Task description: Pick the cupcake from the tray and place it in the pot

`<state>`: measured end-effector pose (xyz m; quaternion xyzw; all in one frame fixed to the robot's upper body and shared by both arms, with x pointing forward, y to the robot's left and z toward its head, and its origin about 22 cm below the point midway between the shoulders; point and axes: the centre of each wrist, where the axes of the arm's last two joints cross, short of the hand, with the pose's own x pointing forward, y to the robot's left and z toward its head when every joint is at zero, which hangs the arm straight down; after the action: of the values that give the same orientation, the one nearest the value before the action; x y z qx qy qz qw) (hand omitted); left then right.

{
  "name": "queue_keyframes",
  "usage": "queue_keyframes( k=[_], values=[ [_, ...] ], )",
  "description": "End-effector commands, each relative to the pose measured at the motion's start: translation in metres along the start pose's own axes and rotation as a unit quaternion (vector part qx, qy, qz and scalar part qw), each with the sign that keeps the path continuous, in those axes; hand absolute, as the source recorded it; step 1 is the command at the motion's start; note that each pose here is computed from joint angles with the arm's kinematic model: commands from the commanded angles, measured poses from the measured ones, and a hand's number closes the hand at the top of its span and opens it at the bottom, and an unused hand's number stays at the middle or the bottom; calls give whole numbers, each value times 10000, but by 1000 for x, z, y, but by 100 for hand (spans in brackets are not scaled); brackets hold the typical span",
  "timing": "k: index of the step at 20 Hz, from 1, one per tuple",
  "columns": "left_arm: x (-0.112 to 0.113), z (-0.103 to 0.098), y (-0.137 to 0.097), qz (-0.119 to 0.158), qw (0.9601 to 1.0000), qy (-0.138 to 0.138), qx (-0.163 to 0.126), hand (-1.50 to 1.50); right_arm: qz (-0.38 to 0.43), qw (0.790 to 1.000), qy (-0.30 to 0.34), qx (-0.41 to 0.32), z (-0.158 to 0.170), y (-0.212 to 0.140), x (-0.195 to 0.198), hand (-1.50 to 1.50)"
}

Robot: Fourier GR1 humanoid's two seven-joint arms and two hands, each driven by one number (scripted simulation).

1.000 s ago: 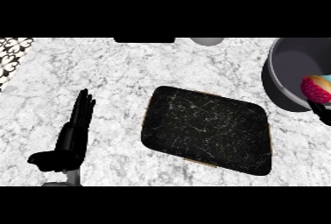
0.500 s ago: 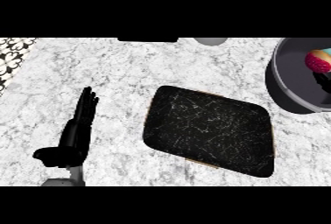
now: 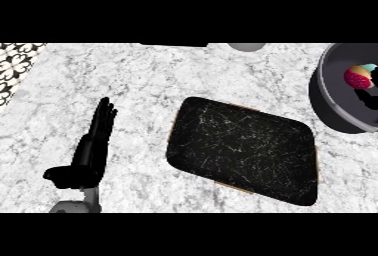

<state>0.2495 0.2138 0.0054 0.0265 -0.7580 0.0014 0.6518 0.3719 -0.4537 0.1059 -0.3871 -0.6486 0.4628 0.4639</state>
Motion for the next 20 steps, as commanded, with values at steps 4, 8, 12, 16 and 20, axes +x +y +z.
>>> queue_keyframes(
  k=[4, 8, 12, 16, 20],
  values=[
    [5, -3, -9, 83, 9998, -124, -119, 0, 364, 9898, 1101, 829, 6, 13, -12, 150],
    [5, -4, -10, -2, 9996, -147, -227, 0, -203, 9875, 1022, 1181, 15, 23, -16, -150],
    [8, -9, -2, 59, 9999, -69, -77, 0, -1393, 9867, 474, 684, 9, 18, -14, -150],
    [-1, 0, -4, -21, 9999, -72, 66, 0, -2893, 9560, 141, -467, 8, 11, -17, -150],
    [6, -5, 3, -29, 10000, -22, -50, 0, -3734, 9245, 339, -687, 20, 10, -25, -150]
  ],
)
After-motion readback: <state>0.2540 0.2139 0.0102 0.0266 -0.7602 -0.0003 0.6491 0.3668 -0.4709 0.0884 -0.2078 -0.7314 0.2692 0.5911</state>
